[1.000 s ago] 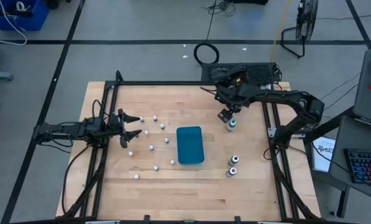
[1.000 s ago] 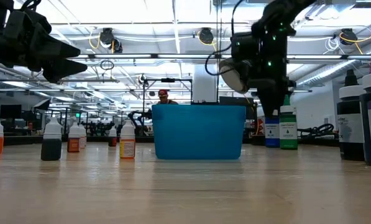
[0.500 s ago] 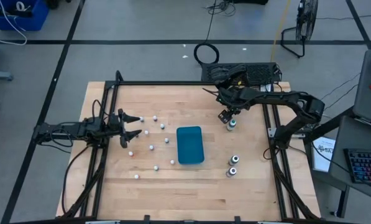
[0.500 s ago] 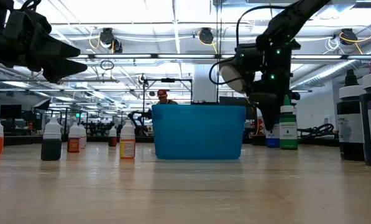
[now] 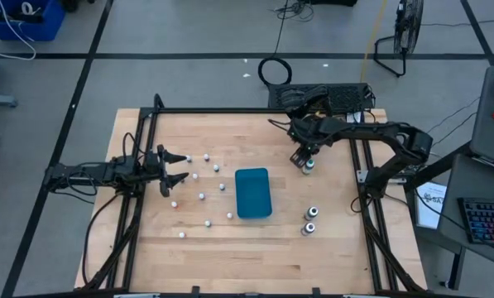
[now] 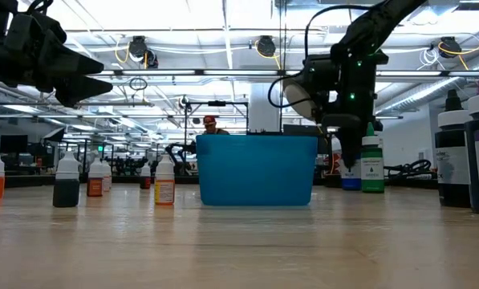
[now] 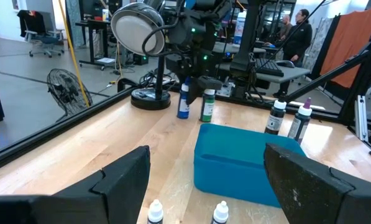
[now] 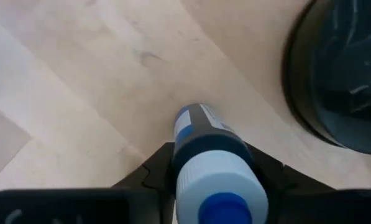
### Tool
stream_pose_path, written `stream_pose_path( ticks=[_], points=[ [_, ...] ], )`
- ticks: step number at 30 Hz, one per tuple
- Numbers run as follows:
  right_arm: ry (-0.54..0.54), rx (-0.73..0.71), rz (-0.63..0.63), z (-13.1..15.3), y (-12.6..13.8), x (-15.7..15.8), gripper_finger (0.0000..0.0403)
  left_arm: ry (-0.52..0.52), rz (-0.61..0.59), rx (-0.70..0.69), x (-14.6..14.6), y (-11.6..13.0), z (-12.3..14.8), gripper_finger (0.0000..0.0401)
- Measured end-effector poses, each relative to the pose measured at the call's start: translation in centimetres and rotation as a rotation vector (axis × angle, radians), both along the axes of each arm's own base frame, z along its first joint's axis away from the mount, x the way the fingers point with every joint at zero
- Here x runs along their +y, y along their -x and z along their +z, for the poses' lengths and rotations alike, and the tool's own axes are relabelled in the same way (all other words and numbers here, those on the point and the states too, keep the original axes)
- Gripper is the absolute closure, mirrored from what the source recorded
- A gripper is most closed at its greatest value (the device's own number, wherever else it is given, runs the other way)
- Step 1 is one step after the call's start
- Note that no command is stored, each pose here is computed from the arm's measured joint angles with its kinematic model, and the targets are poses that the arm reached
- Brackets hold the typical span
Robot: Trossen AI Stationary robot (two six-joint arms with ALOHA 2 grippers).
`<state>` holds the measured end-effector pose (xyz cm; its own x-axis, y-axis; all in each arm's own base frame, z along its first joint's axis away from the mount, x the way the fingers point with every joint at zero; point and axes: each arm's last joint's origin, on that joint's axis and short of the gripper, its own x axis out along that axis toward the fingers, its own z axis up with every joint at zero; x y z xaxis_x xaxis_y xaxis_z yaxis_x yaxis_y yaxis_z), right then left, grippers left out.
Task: Pick & Place food coloring
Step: Put the large blue food coloring bottle into the blue container
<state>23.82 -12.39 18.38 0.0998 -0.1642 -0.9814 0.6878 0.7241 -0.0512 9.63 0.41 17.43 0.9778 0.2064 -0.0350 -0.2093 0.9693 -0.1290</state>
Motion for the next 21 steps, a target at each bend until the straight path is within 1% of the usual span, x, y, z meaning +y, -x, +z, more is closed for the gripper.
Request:
stream_pose_path(
  ticks=[2, 5, 8, 12, 17, 21],
  points=[
    [0.02, -0.009, 0.038, 0.5, -0.2, 0.3, 0.028, 0.0, 0.0, 0.0, 0.0, 0.0, 0.0, 0.0093],
    [0.09, -0.022, 0.085, 2.2, -0.8, 0.9, 0.028, 0.0, 0.0, 0.0, 0.0, 0.0, 0.0, 0.0093],
    [0.143, -0.081, 0.13, 4.8, -1.7, 1.8, 0.028, 0.0, 0.0, 0.0, 0.0, 0.0, 0.0, 0.0093],
    [0.186, -0.201, 0.216, 8.4, -3.5, 4.0, 0.028, 0.0, 0.0, 0.0, 0.0, 0.0, 0.0, 0.0093],
    [0.215, -0.347, 0.336, 12.0, -6.0, 7.4, 0.028, 0.0, 0.0, 0.0, 0.0, 0.0, 0.0, 0.0093],
    [0.199, -0.372, 0.425, 13.2, -8.1, 9.9, 0.028, 0.0, 0.0, 0.001, 0.0, 0.0, 0.0, 0.0093]
  ],
)
